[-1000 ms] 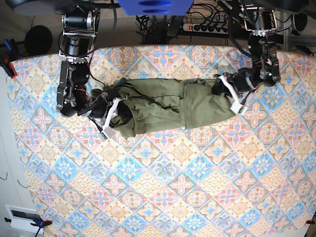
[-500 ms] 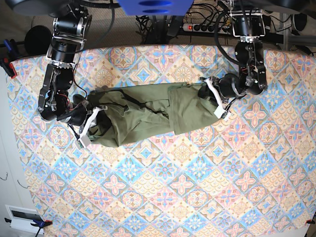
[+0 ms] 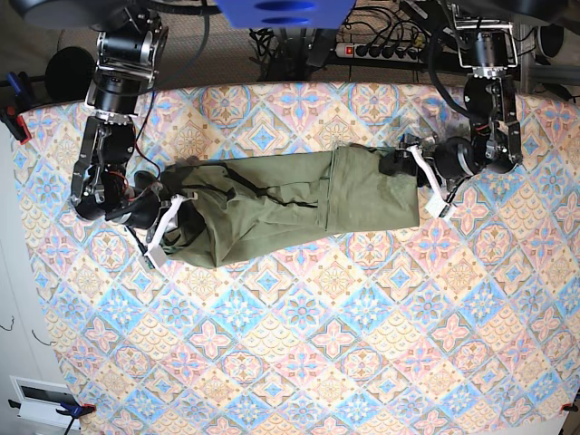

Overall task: Layout the t-shirt on the table in an organized manner, then fold the t-shirt properly
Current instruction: 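Regrasp the strip with the left gripper nearer its middle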

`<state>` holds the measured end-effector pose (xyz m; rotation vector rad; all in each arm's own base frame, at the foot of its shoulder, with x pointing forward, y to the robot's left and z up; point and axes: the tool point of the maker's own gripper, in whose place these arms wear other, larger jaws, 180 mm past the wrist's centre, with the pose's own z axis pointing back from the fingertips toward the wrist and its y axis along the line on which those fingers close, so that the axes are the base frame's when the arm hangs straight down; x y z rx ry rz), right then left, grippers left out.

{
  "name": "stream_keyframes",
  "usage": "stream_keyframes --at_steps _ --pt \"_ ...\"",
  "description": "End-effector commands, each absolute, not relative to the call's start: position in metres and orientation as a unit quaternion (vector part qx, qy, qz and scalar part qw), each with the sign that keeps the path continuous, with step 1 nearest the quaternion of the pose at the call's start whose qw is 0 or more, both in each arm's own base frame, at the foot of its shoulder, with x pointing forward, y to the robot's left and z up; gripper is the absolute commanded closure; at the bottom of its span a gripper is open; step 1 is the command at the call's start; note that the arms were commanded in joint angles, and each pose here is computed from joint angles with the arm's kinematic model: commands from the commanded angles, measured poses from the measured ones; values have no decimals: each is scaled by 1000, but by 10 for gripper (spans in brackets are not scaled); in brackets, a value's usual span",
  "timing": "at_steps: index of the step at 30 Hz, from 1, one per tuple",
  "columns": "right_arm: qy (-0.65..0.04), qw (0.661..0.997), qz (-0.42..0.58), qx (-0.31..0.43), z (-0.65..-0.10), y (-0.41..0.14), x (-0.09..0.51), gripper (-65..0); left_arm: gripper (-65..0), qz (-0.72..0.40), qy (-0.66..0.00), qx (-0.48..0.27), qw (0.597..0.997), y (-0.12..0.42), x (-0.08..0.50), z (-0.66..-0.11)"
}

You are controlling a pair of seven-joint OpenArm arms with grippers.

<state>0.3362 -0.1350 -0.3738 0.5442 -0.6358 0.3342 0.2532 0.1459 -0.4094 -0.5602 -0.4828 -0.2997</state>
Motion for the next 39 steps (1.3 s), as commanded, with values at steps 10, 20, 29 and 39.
stream_keyframes --at_steps 10,20,29,39 --pt "-339 887 167 264 -354 -135 349 -2 -537 -129 -289 -309 897 179 254 -361" --pt "-327 885 190 270 -358 -120 346 -2 -207 -146 -311 -292 893 180 253 -346" --pt "-327 886 188 271 -359 -120 345 -2 -97 -335 -293 -229 866 81 245 -350" --pt "-336 882 193 267 -352 -120 347 -2 -473 -423 -280 -142 850 77 245 -355"
